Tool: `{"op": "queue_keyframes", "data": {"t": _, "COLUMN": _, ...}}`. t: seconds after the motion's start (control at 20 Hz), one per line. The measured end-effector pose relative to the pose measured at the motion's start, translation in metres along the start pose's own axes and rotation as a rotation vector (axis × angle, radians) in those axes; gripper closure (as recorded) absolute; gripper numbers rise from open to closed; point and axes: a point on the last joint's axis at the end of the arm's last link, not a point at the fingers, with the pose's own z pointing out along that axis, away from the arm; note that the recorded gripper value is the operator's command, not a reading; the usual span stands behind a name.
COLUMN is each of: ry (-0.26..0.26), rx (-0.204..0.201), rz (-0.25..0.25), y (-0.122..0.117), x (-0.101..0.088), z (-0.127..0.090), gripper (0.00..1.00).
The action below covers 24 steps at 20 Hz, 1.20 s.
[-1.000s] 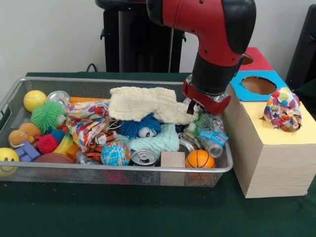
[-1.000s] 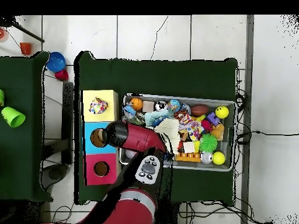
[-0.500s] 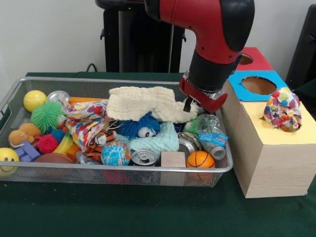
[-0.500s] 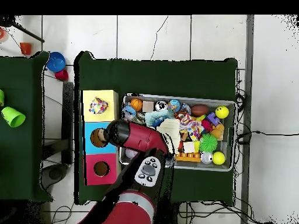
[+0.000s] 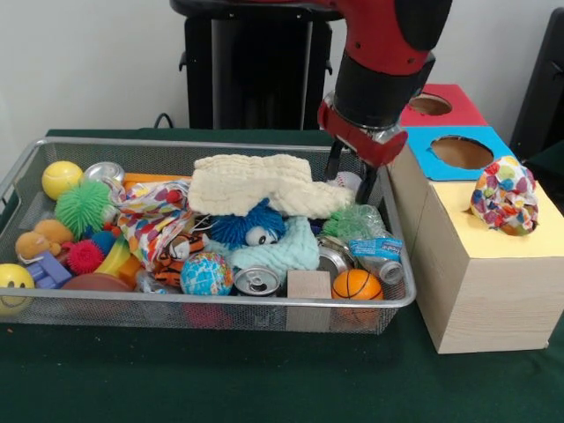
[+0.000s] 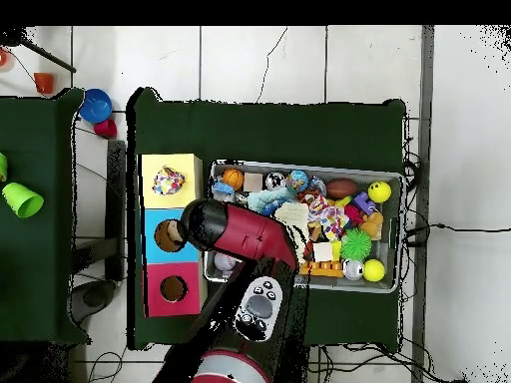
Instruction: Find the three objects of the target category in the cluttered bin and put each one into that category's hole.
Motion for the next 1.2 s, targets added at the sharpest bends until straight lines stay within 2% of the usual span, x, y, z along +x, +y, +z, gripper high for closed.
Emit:
{"op": "queue_keyframes", "data": {"t": 0.15, "ry": 0.035, "rx": -0.007, "rz": 0.009, "y": 0.0, "x": -0.003, "z": -0.026, "gripper": 0.0}}
{"op": "queue_keyframes", "data": {"t": 0.3, "ry": 0.036, "rx": -0.024, "rz": 0.023, "y": -0.002, "x": -0.012, "z": -0.043, "gripper": 0.0}}
{"op": "queue_keyframes", "data": {"t": 0.45, "ry": 0.027, "rx": -0.039, "rz": 0.041, "y": -0.006, "x": -0.024, "z": -0.052, "gripper": 0.0}}
{"op": "queue_keyframes", "data": {"t": 0.6, "ry": 0.022, "rx": -0.039, "rz": 0.05, "y": -0.011, "x": -0.031, "z": -0.052, "gripper": 0.0}}
{"op": "queue_keyframes", "data": {"t": 0.85, "ry": -0.028, "rx": -0.025, "rz": 0.047, "y": -0.029, "x": -0.053, "z": -0.037, "gripper": 0.0}}
{"op": "queue_keyframes", "data": {"t": 1.0, "ry": -0.112, "rx": -0.008, "rz": 0.029, "y": -0.053, "x": -0.08, "z": -0.011, "gripper": 0.0}}
{"op": "queue_keyframes", "data": {"t": 1.2, "ry": -0.199, "rx": -0.006, "rz": 0.014, "y": -0.08, "x": -0.111, "z": 0.012, "gripper": 0.0}}
